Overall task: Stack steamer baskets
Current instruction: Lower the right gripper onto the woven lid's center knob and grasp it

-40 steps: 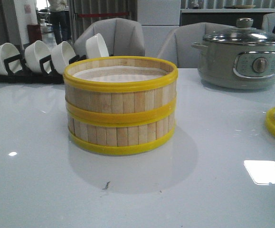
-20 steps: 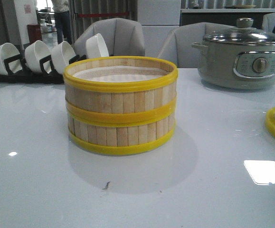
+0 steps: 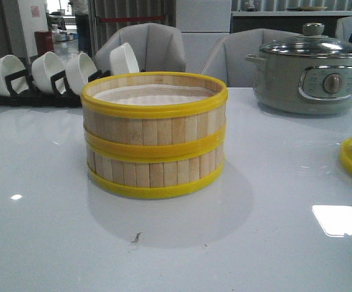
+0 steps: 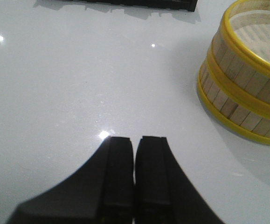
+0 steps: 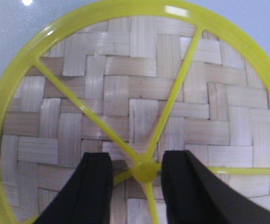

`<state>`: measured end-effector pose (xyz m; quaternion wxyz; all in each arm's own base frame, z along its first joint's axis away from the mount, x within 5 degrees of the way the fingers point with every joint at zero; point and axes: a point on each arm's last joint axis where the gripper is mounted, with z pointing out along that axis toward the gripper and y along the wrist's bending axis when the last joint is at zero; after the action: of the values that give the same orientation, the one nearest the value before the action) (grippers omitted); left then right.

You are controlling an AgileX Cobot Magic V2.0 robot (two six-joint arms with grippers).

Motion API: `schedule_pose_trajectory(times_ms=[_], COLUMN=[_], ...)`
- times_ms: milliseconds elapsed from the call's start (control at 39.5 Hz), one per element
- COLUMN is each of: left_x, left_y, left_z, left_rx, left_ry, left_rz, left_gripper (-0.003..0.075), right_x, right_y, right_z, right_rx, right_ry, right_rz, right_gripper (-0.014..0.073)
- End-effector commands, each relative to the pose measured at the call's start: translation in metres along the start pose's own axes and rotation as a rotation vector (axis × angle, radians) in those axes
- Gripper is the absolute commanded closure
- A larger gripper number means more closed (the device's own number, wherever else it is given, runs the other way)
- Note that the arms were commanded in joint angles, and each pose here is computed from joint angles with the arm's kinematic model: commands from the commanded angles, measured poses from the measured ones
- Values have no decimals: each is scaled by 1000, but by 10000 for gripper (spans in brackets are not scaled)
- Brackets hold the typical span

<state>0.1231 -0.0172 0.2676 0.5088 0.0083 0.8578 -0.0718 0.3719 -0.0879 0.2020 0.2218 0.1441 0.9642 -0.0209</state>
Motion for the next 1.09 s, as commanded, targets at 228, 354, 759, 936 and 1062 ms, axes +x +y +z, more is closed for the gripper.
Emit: schedule_pose_trajectory(times_ms=[228,354,759,936,1062], left_x=[-17,-17,-17,-17,-17], left_y=[-2,-2,-2,-2,-2], left_z=[-5,-5,-5,-5,-5], left_rx=[12,12,12,12,12], left_ry=[-116,-116,-116,-116,-116], left_rz=[-12,-12,-12,-12,-12], left_gripper=[634,634,634,634,634], right_x=[-16,-15,-15,-15,-14], right_y=[-1,-1,-3,-4,-4], right_z=[-24,-24,-24,-24,-24], right_rx=[2,3,6,8,8], right_ry=[-117,-115,-108,-105,-102], right_rz=[-14,-13,-8,-6,-6], right_gripper=[223,223,223,223,223])
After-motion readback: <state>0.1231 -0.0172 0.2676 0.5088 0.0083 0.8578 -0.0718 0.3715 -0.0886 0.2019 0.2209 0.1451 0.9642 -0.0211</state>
